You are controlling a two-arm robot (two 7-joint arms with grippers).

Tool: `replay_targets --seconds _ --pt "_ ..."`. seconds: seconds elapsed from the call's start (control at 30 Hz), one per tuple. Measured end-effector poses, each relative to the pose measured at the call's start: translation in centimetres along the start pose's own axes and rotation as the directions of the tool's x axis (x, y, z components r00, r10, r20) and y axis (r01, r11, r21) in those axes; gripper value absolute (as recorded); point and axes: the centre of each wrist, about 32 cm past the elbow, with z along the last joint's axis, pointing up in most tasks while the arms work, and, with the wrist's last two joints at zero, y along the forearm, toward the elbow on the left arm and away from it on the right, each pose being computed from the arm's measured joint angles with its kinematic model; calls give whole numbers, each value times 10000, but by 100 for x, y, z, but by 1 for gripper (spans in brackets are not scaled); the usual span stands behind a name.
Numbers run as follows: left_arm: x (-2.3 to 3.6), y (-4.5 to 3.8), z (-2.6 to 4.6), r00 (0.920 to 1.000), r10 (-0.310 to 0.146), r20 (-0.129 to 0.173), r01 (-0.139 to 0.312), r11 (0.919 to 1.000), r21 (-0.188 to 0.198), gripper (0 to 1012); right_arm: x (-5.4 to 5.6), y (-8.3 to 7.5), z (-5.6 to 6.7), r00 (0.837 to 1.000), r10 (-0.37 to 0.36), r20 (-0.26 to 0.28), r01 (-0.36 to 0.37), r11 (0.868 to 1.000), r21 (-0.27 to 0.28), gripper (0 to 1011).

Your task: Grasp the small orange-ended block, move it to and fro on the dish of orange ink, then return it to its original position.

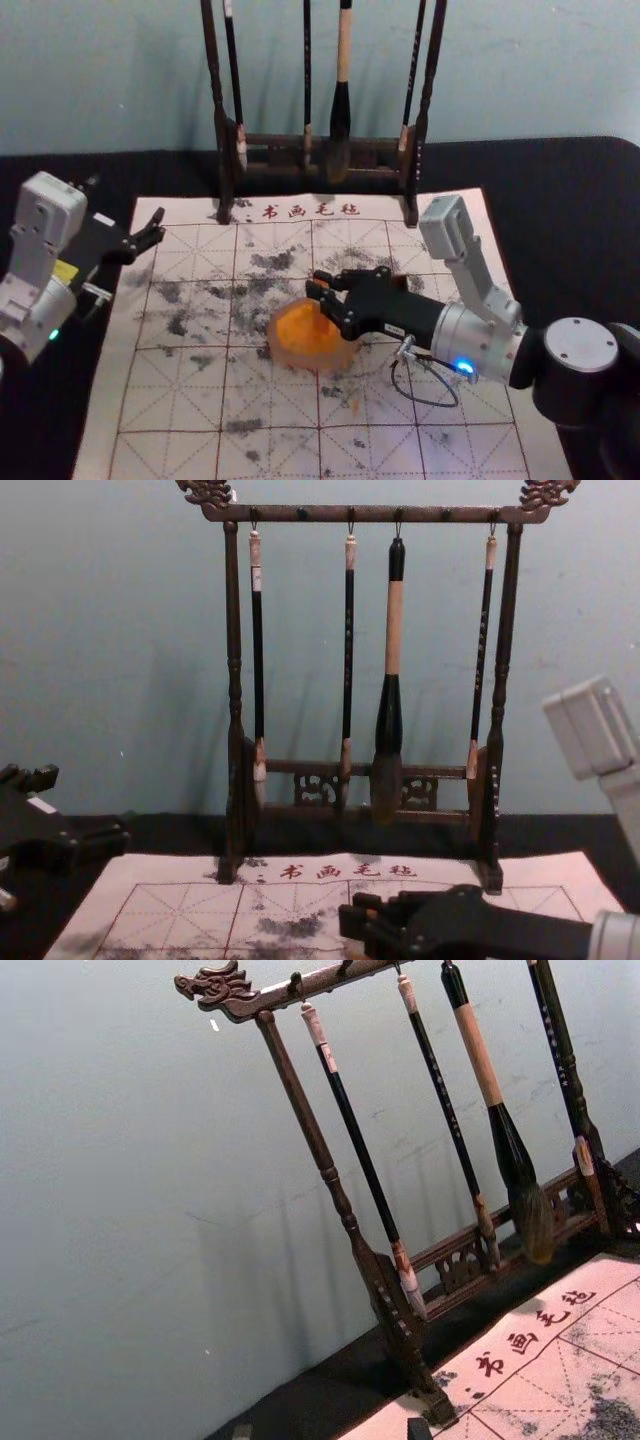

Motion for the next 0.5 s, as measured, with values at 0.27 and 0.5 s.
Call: replay_targets --seconds 0.27,0.5 --pt "0 0 0 10000 1 0 -1 10000 -1 1001 -25 89 11 9998 211 6 -211 9998 45 130" --pt "0 0 0 10000 0 0 0 10000 -1 1001 -27 161 20 9996 273 22 -274 9996 87 131"
